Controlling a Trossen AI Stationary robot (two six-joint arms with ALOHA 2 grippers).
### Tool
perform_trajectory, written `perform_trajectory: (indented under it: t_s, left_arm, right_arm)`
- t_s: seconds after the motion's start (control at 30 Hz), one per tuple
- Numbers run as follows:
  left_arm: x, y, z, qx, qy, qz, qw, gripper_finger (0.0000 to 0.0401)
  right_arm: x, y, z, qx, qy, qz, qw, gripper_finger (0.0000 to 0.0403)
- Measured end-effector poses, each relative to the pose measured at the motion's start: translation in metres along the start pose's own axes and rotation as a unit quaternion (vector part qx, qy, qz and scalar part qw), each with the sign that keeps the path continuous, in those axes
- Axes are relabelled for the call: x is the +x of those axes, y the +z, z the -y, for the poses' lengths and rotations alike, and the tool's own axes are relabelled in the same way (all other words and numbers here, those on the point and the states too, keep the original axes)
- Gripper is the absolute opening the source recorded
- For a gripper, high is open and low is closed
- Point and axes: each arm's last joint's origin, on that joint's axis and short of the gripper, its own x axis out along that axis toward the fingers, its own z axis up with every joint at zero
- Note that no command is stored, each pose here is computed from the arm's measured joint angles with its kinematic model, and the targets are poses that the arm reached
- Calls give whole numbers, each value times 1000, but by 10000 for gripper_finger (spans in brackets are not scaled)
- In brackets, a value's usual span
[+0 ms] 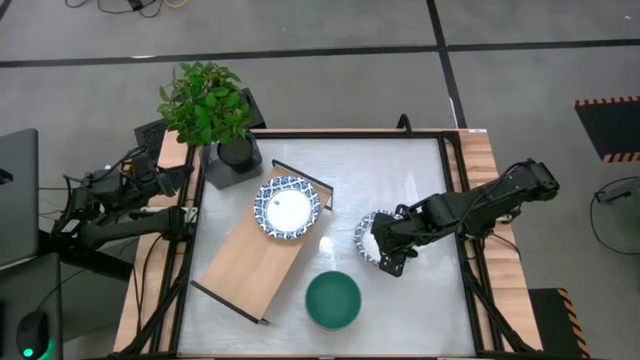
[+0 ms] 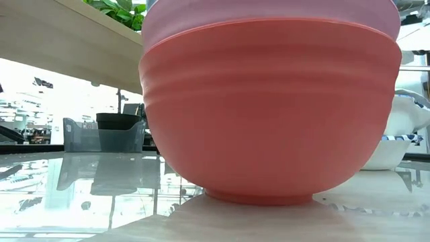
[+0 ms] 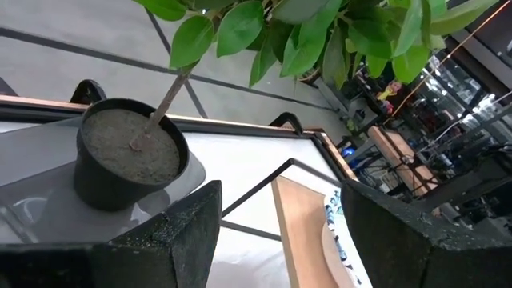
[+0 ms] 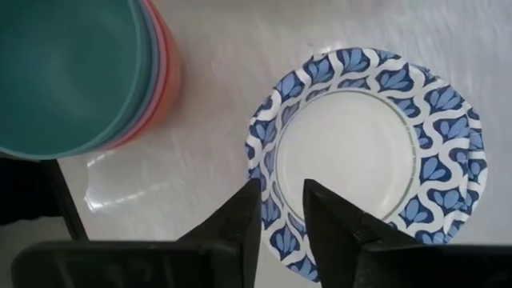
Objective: Place and stack bowls onto a shelf
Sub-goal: Stack the white patterned bowl on the white patterned bowl on the shelf
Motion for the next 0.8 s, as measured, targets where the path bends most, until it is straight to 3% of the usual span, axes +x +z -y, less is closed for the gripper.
perform_trajectory:
  t_s: [0.13,0.33,0.53,0.8]
  left_arm:
    - [0,0,0,0,0,0,1000,242]
    - [0,0,0,0,0,0,1000,242]
    - [0,0,0,3,0,0,1000,242]
    - [0,0,0,4,4,5,1000,242]
  right_arm:
    - [-1,-5,-6,-16,10,-3,1000,136]
    - [6,-26,-27,-105,23,-32,994,148]
    - [31,-44,-38,-144,-15,-80,986,148]
    - [59,-46,-36,-159,-86,-130,975,148]
